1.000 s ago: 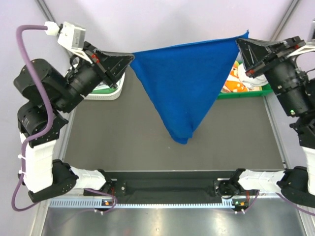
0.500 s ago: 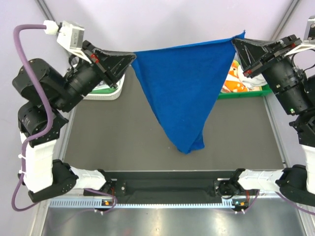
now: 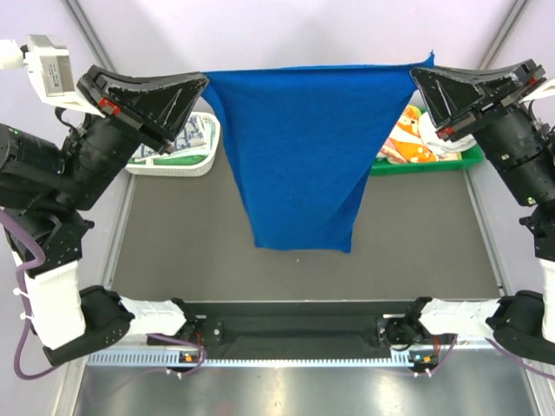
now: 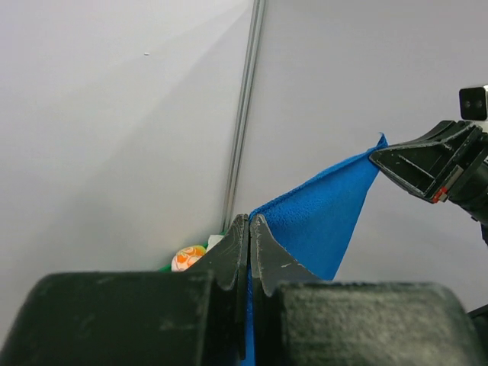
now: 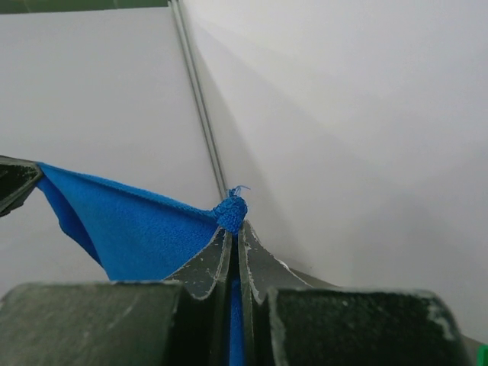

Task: Fold and stack the towels
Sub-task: Flatten out the crumpled towel

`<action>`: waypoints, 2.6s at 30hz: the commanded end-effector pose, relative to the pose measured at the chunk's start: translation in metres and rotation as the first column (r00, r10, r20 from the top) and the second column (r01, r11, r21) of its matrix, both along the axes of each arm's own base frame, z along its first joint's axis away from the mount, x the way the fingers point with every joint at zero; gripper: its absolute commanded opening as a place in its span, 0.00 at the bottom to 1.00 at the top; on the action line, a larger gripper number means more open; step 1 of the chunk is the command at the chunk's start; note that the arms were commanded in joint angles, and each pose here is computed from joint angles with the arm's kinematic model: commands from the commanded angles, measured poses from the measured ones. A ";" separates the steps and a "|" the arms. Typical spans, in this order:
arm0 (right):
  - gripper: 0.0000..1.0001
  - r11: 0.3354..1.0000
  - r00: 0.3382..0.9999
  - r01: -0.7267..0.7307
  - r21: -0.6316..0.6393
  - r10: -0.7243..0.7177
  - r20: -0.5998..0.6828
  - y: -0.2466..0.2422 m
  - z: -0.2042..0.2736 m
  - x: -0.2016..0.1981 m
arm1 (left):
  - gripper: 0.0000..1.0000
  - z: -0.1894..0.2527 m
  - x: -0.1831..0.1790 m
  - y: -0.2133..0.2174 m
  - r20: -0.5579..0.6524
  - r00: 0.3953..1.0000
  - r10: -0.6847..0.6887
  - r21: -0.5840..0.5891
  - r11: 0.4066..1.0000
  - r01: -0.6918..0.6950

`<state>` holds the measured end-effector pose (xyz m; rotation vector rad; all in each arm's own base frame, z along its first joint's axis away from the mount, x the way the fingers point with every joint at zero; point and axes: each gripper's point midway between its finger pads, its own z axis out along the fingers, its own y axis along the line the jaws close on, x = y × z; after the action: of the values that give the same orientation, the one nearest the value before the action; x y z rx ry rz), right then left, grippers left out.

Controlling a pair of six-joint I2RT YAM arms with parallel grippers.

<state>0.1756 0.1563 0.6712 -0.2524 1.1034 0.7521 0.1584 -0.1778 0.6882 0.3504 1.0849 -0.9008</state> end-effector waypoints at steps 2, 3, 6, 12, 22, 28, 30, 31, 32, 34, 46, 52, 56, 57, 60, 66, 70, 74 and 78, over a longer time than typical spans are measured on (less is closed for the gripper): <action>0.00 0.991 0.995 -0.017 0.132 0.003 0.102 -0.032 0.035 -0.031 | 0.00 0.046 -0.023 0.041 0.125 0.989 0.080 -0.149 0.987 -0.061; 0.00 0.991 0.995 -0.018 0.136 0.004 0.104 -0.033 0.036 -0.031 | 0.00 0.046 -0.022 0.042 0.125 0.988 0.086 -0.151 0.986 -0.067; 0.00 0.991 0.995 -0.010 0.136 -0.003 0.096 -0.032 0.035 -0.029 | 0.00 0.046 -0.015 0.047 0.112 0.985 0.130 -0.158 0.981 -0.111; 0.00 0.993 0.996 0.073 0.093 -0.078 0.048 -0.017 0.023 0.003 | 0.00 0.038 0.018 0.041 0.068 0.969 0.239 -0.134 0.964 -0.228; 0.00 0.966 0.956 0.240 -0.098 -0.253 -0.150 0.022 -0.060 0.169 | 0.00 -0.014 0.156 0.000 -0.012 0.931 0.366 0.020 0.931 -0.365; 0.00 0.963 0.925 0.223 -0.154 -0.258 -0.277 0.027 -0.140 0.296 | 0.00 -0.115 0.323 0.039 -0.298 0.895 0.331 0.000 0.938 -0.347; 0.00 0.962 0.916 0.230 -0.150 -0.266 -0.301 0.018 -0.157 0.329 | 0.00 -0.150 0.373 0.053 -0.369 0.864 0.343 -0.014 0.927 -0.375; 0.01 0.967 0.904 0.205 -0.153 -0.247 -0.349 0.024 -0.188 0.358 | 0.00 -0.160 0.388 0.058 -0.385 0.853 0.352 -0.018 0.921 -0.388; 0.00 0.970 0.904 0.197 -0.143 -0.236 -0.357 0.024 -0.194 0.370 | 0.00 -0.190 0.415 0.060 -0.427 0.830 0.358 -0.003 0.918 -0.397; 0.00 0.973 0.880 0.181 -0.140 -0.224 -0.419 0.024 -0.234 0.402 | 0.00 -0.203 0.435 0.067 -0.445 0.825 0.348 -0.027 0.916 -0.401; 0.00 0.983 0.866 0.119 -0.138 -0.171 -0.470 0.034 -0.283 0.412 | 0.00 -0.279 0.455 0.052 -0.526 0.796 0.299 0.021 0.940 -0.340; 0.00 0.983 0.895 0.102 -0.150 -0.157 -0.417 0.031 -0.246 0.340 | 0.00 -0.254 0.382 0.043 -0.500 0.823 0.270 0.030 0.955 -0.295; 0.00 0.985 0.923 0.090 -0.148 -0.138 -0.358 0.028 -0.207 0.276 | 0.00 -0.216 0.319 0.039 -0.418 0.870 0.263 0.025 0.960 -0.278; 0.00 0.986 0.942 0.094 -0.135 -0.132 -0.308 0.022 -0.181 0.249 | 0.00 -0.211 0.304 0.038 -0.417 0.871 0.259 0.033 0.962 -0.270; 0.00 0.989 0.965 0.075 -0.124 -0.103 -0.240 0.019 -0.151 0.189 | 0.00 -0.176 0.241 0.029 -0.342 0.913 0.223 0.027 0.973 -0.228; 0.00 0.997 0.994 0.018 -0.071 -0.025 -0.106 0.007 -0.097 0.075 | 0.00 -0.104 0.117 0.036 -0.168 0.975 0.149 -0.044 0.986 -0.158; 0.00 0.999 0.999 -0.035 -0.020 0.035 -0.024 -0.007 -0.066 0.021 | 0.00 -0.057 0.048 0.046 -0.033 0.993 0.110 -0.089 0.990 -0.112; 0.00 0.997 0.996 -0.076 0.008 0.075 0.045 -0.019 -0.043 -0.019 | 0.00 -0.018 -0.001 0.052 0.075 0.994 0.075 -0.137 0.988 -0.064; 0.00 0.995 0.991 -0.093 0.029 0.090 0.104 -0.029 -0.023 -0.046 | 0.00 0.006 -0.016 0.055 0.122 0.990 0.066 -0.167 0.985 -0.045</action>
<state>0.1516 0.1646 0.6126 -0.4327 1.0924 0.9173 0.1492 -0.1527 0.6526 0.3752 1.0257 -0.9971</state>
